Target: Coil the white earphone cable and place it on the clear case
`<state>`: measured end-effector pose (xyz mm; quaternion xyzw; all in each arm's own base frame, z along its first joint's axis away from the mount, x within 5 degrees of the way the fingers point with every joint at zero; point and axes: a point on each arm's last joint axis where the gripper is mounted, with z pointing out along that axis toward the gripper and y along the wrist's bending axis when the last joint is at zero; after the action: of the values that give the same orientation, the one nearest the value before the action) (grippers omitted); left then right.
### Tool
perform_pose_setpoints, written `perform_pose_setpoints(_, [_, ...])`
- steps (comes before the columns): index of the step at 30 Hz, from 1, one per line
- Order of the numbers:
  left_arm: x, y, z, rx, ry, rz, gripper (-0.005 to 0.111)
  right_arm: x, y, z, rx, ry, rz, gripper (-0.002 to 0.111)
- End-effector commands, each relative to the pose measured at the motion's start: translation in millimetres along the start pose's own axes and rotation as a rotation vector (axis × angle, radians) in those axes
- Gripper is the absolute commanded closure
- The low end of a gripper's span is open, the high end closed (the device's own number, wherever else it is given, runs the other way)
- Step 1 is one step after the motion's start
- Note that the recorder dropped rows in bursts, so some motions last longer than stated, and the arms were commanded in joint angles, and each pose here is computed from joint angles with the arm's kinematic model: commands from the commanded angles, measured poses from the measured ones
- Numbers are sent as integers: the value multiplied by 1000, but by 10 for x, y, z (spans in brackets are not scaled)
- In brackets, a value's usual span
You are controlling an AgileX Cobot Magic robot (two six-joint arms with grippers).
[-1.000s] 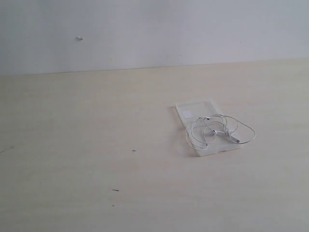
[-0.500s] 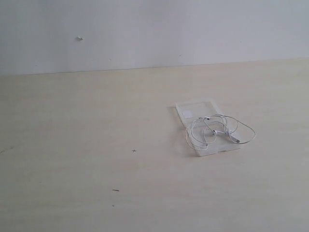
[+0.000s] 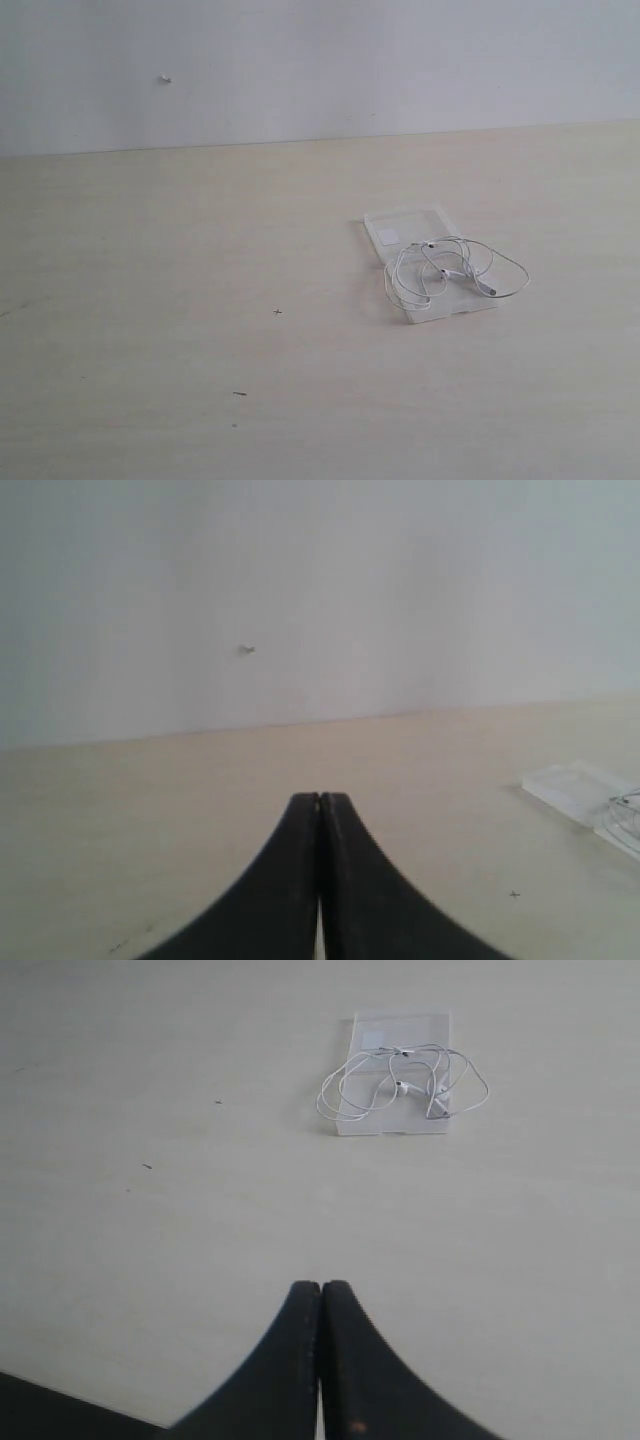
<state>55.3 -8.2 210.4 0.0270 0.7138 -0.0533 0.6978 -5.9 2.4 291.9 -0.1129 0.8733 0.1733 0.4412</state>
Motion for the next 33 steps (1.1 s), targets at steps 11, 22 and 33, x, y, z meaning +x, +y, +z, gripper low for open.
perform_pose_setpoints(11, [257,14,-9,-54,206,11,107,2,-4,8,2,-7,-7,108])
perform_pose_setpoints(22, [289,9,-16,-46,242,24,107,3,-2,8,0,-7,-6,108])
perform_pose_setpoints(33, [291,46,-19,-73,250,133,107,3,-2,8,0,-7,-6,108])
